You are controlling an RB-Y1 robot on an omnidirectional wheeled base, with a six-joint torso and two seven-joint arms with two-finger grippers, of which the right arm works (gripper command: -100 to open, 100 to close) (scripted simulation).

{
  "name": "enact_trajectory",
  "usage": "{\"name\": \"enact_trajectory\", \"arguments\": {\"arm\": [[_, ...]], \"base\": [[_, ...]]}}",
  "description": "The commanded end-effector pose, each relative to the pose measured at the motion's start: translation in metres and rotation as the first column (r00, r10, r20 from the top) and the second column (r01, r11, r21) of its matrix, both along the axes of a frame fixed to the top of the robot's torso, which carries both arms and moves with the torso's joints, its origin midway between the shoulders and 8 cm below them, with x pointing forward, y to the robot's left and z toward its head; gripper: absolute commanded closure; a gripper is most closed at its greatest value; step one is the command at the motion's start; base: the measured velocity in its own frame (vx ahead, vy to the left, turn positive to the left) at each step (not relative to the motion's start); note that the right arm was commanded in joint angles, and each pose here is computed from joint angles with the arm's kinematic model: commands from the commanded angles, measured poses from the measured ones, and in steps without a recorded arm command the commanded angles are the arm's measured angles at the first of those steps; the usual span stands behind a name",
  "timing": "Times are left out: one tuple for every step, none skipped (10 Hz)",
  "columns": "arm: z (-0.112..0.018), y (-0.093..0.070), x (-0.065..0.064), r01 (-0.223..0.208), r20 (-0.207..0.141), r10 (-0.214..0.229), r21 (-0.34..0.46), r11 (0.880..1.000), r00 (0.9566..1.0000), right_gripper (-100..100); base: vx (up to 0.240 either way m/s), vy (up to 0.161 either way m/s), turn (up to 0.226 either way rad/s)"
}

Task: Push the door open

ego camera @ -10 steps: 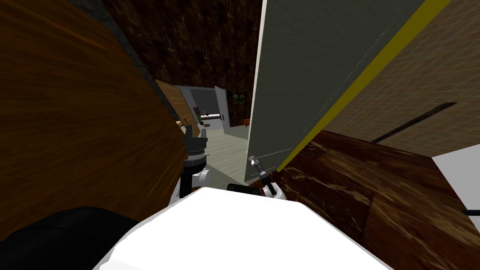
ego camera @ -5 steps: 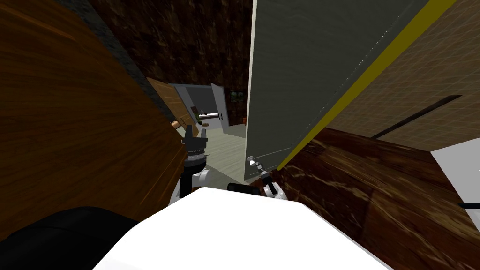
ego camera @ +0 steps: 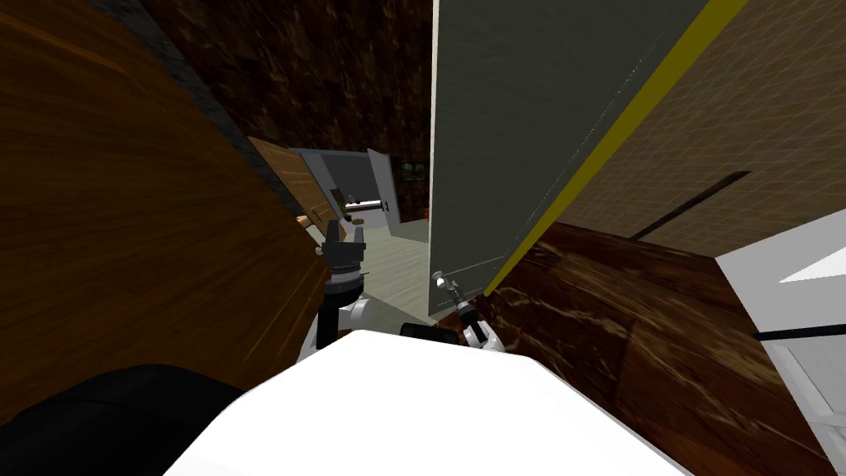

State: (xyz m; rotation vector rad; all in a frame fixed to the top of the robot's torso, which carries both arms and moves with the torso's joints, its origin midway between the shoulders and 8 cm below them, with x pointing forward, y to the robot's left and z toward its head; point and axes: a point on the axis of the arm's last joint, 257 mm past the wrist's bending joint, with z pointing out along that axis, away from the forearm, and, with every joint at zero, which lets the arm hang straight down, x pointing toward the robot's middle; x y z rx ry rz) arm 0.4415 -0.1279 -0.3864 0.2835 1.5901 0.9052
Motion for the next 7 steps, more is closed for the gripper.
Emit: {"name": "enact_trajectory", "arguments": {"arm": [[0.000,0.003,-0.001,-0.005,0.011,0.006,-0.031,0.999,0.9999,-100],[-0.001,0.007,-0.001,-0.015,0.023,0.016,-0.069,0.998,0.9996,-100],[-0.002,0.012,-0.002,-0.025,0.032,0.028,-0.098,0.995,0.9991,-100],[-0.002,0.012,-0.002,-0.024,0.037,0.028,-0.108,0.994,0.9989,-100],[-0.003,0.018,-0.003,-0.034,0.050,0.041,-0.146,0.989,0.9979,-100],[-0.004,0.024,-0.004,-0.044,0.058,0.055,-0.174,0.984,0.9968,-100],[-0.004,0.024,-0.004,-0.043,0.064,0.056,-0.188,0.981,0.9964,-100]], "base": [[-0.044,-0.008,-0.032],[-0.038,-0.013,-0.054],[-0.050,-0.022,-0.108],[-0.035,-0.015,-0.053],[-0.038,-0.016,-0.094],[-0.056,-0.012,-0.113],[-0.044,-0.011,-0.040]]}}
